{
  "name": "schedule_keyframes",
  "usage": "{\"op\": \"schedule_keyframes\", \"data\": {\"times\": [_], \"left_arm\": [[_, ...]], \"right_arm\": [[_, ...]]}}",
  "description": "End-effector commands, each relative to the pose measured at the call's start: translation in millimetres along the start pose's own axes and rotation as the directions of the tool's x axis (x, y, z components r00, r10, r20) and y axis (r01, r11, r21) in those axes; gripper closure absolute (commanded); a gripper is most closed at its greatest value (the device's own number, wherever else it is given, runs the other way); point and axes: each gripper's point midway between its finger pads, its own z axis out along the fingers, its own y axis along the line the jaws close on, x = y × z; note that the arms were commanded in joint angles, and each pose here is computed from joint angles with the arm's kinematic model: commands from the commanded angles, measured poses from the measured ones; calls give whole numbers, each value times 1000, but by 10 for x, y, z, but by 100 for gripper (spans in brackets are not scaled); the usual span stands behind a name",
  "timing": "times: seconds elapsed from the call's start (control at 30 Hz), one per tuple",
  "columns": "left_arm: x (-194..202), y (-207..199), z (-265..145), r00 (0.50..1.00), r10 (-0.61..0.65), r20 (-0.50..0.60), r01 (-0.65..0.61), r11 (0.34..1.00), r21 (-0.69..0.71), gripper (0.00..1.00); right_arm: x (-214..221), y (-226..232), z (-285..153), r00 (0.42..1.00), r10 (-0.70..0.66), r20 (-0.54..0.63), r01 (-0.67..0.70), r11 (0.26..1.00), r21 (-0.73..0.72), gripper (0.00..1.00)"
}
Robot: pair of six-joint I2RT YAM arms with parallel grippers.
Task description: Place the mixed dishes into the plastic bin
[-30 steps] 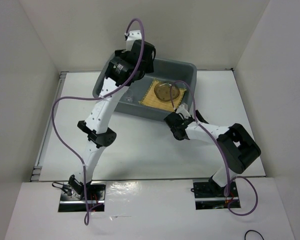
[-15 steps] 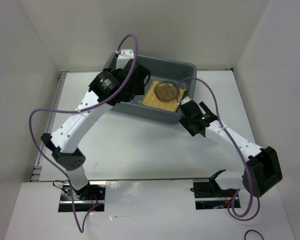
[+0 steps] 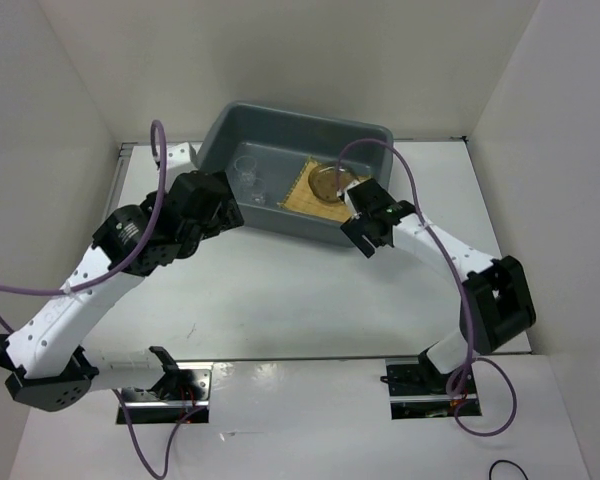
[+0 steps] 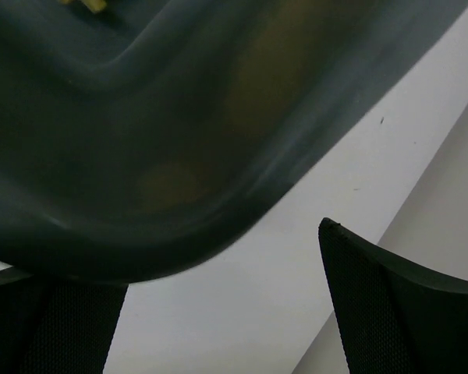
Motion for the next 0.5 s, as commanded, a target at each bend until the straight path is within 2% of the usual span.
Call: {"op": "schedule_keyframes", "data": {"times": [0.0, 0.07, 0.2, 0.3, 0.47], "left_arm": [[1, 16, -60, 995, -100, -4, 100, 995, 20, 0], [24, 68, -111, 994, -112, -12, 112, 993, 24, 0], [176, 216, -138, 990, -129, -50, 128, 992, -14, 0], [278, 293, -117, 989, -127, -69, 125, 991, -44, 0], [385, 357, -96, 989, -119, -84, 115, 992, -49, 0]], "right_arm": [[-242, -355, 172, 991, 124, 49, -127, 988, 84, 2], [-277, -509, 324, 984, 173, 35, -176, 978, 107, 2], [-246, -1114, 551, 943, 333, 24, -332, 926, 182, 2], [-218, -1372, 645, 920, 391, 14, -386, 902, 191, 2], [-229, -1311, 461, 928, 374, -1, -371, 920, 127, 2]]}}
